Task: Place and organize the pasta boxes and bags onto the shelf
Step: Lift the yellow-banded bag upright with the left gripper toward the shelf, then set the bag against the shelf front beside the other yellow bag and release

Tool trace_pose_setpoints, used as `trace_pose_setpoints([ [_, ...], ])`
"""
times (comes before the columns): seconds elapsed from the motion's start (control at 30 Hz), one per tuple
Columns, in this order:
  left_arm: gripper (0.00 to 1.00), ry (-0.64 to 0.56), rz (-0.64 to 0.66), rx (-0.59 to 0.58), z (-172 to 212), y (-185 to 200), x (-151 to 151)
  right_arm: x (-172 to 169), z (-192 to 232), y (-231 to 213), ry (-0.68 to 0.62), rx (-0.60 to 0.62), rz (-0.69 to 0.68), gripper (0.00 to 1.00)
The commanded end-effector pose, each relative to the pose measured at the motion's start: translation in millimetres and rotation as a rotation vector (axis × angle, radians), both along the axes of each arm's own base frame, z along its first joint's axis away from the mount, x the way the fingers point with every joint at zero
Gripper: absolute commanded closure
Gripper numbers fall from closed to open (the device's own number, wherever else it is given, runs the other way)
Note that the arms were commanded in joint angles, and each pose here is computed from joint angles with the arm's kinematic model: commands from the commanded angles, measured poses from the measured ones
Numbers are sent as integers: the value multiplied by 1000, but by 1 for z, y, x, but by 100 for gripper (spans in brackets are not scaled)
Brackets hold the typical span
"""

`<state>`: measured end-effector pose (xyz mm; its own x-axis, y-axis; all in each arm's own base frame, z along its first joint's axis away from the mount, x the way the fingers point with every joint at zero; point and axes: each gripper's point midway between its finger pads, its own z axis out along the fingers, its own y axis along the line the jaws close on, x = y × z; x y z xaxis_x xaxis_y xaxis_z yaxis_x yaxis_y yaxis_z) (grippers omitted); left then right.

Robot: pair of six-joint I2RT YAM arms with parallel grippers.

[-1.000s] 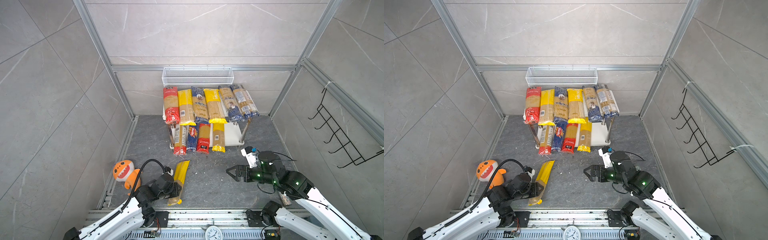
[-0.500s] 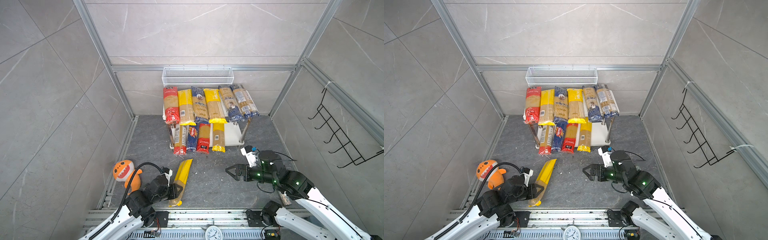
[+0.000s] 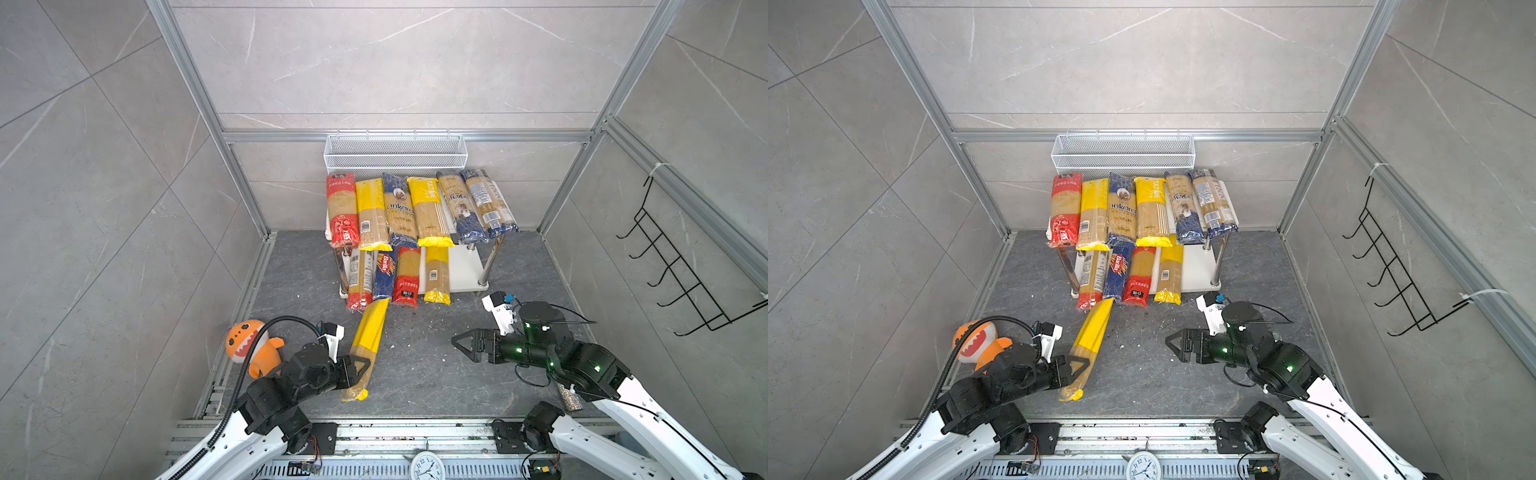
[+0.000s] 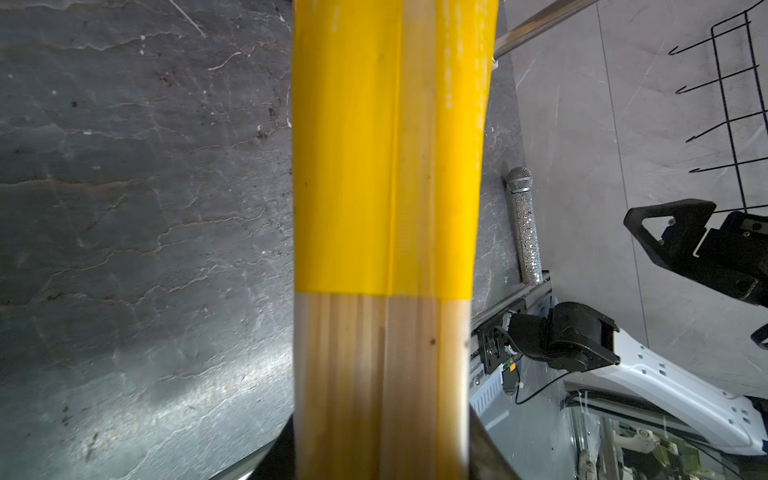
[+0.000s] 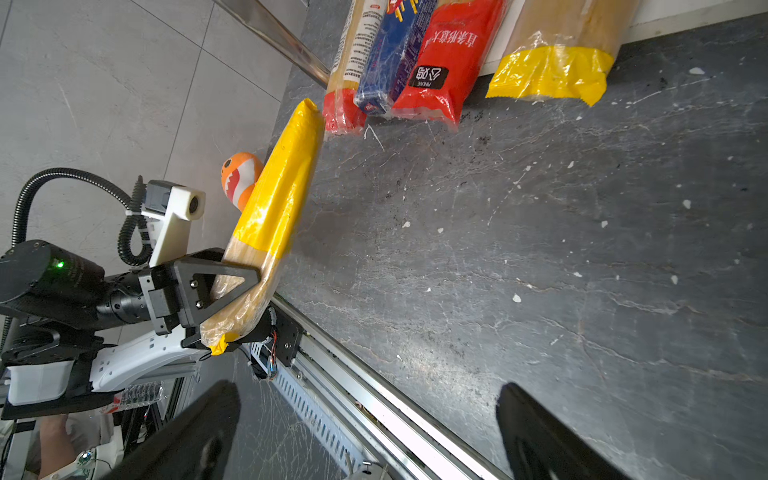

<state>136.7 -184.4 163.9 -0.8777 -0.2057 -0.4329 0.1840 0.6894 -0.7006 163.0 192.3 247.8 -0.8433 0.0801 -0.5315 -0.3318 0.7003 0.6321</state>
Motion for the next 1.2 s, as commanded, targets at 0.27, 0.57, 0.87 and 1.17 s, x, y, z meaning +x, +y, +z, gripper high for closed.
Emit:
trace_pose_setpoints([
  [0.27,100,-286,-101,-229,116,-72,56,-4,14,-2,-39,45,-9,0],
  [0.57,100,-240,-118,-396,134,-104,120,-6,20,-16,-71,51,-65,0],
  [0.87,100,-251,-152,-483,152,-149,178,-10,25,-32,-100,28,-113,0],
  [1.17,100,-222,-122,-599,147,-180,236,-7,14,-45,-105,-27,-169,0],
])
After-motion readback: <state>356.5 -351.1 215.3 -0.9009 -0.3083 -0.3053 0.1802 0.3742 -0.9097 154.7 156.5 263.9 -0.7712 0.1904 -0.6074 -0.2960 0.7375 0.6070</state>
